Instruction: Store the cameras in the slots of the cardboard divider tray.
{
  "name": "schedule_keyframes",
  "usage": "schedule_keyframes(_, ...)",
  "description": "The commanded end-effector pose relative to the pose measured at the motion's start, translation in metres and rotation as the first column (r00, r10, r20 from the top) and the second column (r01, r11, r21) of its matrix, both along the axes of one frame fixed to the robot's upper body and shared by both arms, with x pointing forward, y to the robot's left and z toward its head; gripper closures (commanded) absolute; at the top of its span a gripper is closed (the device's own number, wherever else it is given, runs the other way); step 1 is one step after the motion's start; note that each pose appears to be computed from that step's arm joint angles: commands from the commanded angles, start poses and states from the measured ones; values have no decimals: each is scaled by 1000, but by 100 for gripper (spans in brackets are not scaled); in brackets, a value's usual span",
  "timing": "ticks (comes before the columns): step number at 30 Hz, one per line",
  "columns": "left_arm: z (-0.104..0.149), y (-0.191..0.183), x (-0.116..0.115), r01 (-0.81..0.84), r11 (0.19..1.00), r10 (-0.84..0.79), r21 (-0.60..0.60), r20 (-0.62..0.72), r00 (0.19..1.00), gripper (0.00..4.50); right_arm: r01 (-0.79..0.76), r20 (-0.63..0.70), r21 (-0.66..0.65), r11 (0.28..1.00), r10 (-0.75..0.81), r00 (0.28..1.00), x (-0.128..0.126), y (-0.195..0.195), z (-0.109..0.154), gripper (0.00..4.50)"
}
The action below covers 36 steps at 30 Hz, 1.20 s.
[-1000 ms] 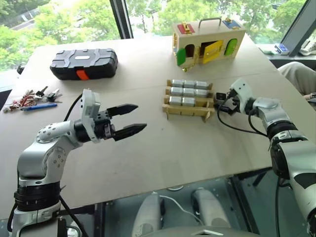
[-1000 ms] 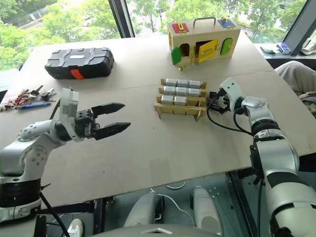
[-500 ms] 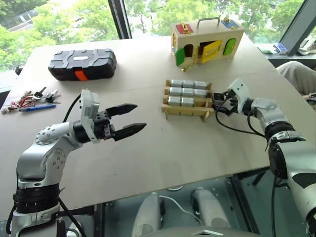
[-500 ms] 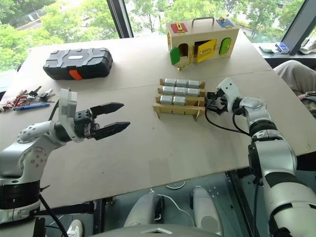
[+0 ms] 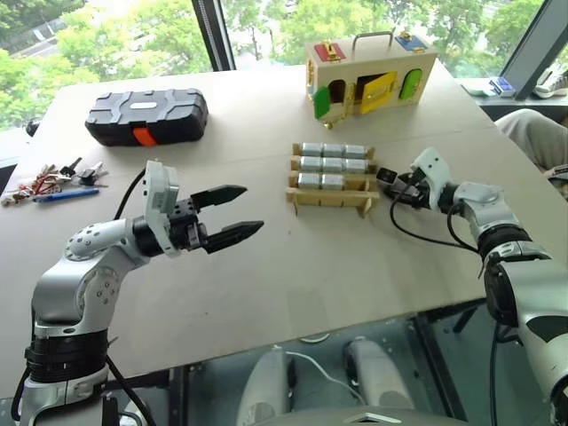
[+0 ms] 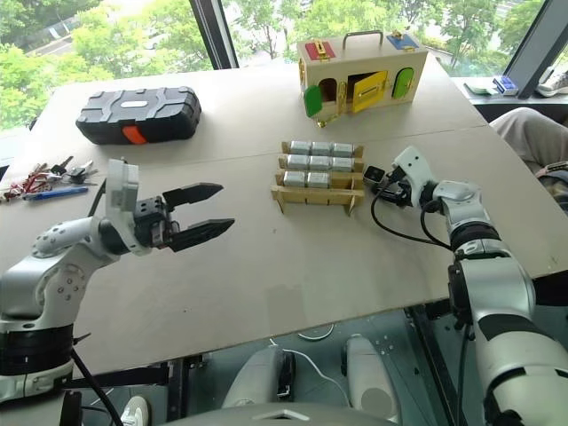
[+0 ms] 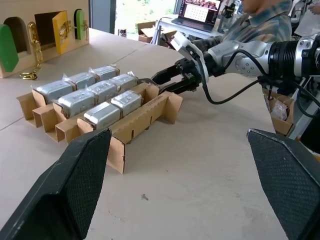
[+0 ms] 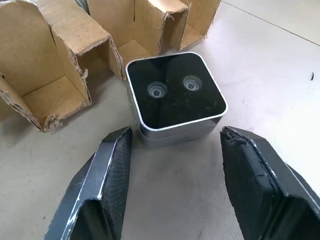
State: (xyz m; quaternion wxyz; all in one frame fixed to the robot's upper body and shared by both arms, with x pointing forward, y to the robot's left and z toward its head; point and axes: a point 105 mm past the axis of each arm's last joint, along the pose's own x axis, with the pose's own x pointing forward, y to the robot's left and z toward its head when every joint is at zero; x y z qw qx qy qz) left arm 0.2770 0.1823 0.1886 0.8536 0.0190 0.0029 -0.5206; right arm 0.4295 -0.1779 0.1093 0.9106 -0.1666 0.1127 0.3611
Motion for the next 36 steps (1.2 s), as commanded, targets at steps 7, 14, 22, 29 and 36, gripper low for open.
schedule_keyframes(7,5,-2,-1,17,1000,-17,1,28,999,0,-4,35,27,1000,3,999,2,-4,13,175)
schedule_keyframes(14,4,-2,-2,10,1000,-10,4,26,1000,0,28,76,14,1000,-29,997,9,1,20,7)
schedule_keyframes(22,4,-6,-6,2,1000,-2,-1,28,1000,0,64,96,4,998,-65,993,13,7,18,7)
schedule_keyframes(29,7,-6,-11,-13,1000,13,-2,28,1000,0,58,88,42,997,-62,994,13,11,18,115)
schedule_keyframes(36,15,-17,-8,19,999,-18,-37,23,1000,0,25,149,28,999,-28,988,9,3,28,241)
